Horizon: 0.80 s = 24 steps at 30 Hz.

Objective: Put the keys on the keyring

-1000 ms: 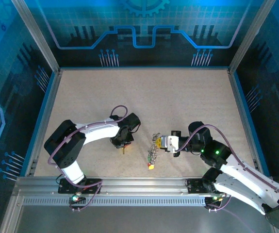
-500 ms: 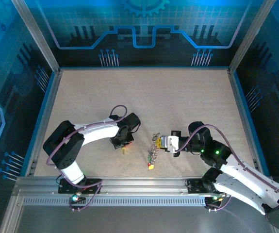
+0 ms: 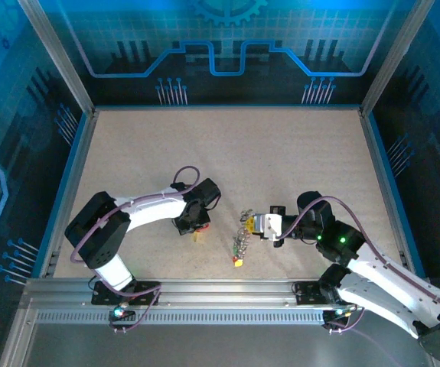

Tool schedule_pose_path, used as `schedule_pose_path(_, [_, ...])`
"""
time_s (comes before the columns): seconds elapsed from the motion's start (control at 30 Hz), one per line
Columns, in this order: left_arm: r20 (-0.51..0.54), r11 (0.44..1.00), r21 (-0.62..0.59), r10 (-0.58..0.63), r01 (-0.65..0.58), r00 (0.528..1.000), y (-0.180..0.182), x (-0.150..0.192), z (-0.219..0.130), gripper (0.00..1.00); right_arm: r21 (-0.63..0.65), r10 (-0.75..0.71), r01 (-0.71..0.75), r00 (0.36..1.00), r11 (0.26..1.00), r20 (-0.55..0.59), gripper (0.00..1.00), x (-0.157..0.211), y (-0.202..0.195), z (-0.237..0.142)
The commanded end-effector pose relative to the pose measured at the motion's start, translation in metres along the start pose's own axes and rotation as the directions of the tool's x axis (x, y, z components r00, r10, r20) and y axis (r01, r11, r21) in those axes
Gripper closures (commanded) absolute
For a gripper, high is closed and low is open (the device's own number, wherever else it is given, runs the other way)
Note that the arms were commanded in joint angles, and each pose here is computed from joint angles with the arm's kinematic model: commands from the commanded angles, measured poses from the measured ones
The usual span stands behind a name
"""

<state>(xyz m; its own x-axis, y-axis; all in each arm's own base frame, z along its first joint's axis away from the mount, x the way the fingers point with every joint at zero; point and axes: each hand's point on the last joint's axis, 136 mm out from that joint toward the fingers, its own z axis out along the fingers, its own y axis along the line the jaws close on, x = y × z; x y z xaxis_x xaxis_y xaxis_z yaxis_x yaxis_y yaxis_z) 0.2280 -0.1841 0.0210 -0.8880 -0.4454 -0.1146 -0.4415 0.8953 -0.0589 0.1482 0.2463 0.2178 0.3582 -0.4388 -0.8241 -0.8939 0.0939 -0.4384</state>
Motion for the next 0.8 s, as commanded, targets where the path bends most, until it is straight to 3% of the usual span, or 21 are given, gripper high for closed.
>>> schedule_pose_path(0.0, [0.005, 1.0, -0.012, 0.029, -0.029, 1.0, 0.007, 0.003, 0.001, 1.0, 0.037, -0.017, 0.016, 0.999, 0.999, 0.041, 1.0, -0.017, -0.012, -0.007])
schedule_pose_path(0.07, [0.015, 0.999, -0.015, 0.031, -0.031, 0.999, 0.007, 0.001, 0.001, 1.0, 0.039, -0.017, 0.016, 0.999, 0.999, 0.041, 1.0, -0.018, -0.013, -0.007])
schedule_pose_path(0.2, [0.025, 0.999, -0.024, 0.042, -0.042, 0.999, 0.005, -0.003, 0.004, 0.9, 0.04, -0.016, 0.014, 0.999, 0.999, 0.041, 1.0, -0.018, -0.013, -0.007])
schedule_pose_path(0.77, [0.001, 0.998, -0.029, 0.06, -0.06, 0.998, -0.002, -0.002, 0.012, 0.88, 0.038, -0.016, 0.015, 0.999, 0.999, 0.044, 1.0, -0.019, -0.013, -0.007])
